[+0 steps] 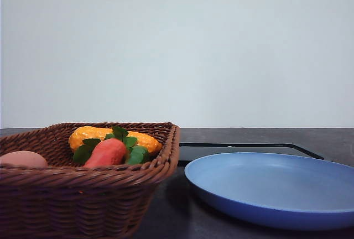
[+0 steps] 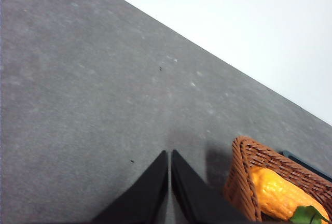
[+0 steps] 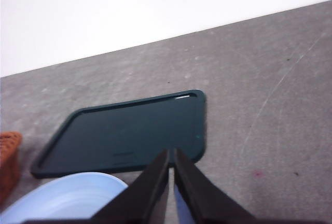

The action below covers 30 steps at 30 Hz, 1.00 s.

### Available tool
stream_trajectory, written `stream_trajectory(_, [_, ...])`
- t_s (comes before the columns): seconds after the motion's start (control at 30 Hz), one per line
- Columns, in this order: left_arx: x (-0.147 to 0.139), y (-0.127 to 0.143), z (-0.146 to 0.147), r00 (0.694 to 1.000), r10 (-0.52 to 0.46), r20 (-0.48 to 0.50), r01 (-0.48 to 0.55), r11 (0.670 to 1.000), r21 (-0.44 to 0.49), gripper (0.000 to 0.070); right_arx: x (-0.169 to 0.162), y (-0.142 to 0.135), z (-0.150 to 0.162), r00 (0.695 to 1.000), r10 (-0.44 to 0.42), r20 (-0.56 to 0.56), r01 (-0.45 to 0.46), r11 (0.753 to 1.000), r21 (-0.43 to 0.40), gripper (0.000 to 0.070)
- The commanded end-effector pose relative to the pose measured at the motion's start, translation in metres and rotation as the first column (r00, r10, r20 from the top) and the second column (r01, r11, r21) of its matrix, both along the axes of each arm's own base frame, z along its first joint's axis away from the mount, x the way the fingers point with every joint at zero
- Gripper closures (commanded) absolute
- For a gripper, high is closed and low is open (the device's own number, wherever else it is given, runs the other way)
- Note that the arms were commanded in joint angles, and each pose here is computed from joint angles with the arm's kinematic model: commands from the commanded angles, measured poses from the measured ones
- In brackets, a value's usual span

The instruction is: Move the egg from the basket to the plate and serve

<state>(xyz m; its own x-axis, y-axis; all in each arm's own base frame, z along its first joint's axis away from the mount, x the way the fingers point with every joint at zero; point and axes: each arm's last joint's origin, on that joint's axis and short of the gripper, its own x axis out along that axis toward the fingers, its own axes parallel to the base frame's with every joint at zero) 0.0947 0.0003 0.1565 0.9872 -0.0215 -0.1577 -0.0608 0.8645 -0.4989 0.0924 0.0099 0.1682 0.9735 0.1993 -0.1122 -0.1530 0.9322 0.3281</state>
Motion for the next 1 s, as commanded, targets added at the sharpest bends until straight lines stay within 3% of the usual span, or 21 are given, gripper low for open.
stream_trajectory(0.0, [-0.001,0.0,0.002,0.999,-0.016,-0.031,0.015,1.0,-0.015,0.07,-0.004,0.0,0.014,1.0,-0.007,0.017,0.006,0.999,0.037,0.07])
stream_trajectory(0.37, [0.0,-0.004,0.046,0.979,-0.129,-0.156,0.126,0.992,-0.029,0.07,-0.005,-0.001,0.065,0.994,-0.016,-0.108,0.019,1.0,0.022,0.07])
stream_trajectory(0.6, [0.021,-0.006,0.081,0.943,-0.255,-0.215,0.274,0.96,0.061,0.07,0.019,0.003,0.079,0.955,0.045,-0.293,-0.047,0.999,-0.001,0.07])
stream_trajectory(0.73, [0.038,-0.01,0.099,0.884,-0.387,-0.261,0.412,0.91,0.044,0.07,0.037,0.005,0.079,0.907,0.092,-0.41,-0.12,0.992,-0.043,0.07])
stream_trajectory(0.9, [0.056,-0.014,0.11,0.783,-0.512,-0.353,0.551,0.834,0.013,0.07,0.055,0.009,0.064,0.807,0.203,-0.554,-0.215,0.976,0.045,0.07])
stream_trajectory(0.97, [0.062,-0.016,0.112,0.759,-0.534,-0.373,0.577,0.817,0.006,0.07,0.06,0.012,0.056,0.755,0.264,-0.6,-0.262,0.961,0.092,0.07])
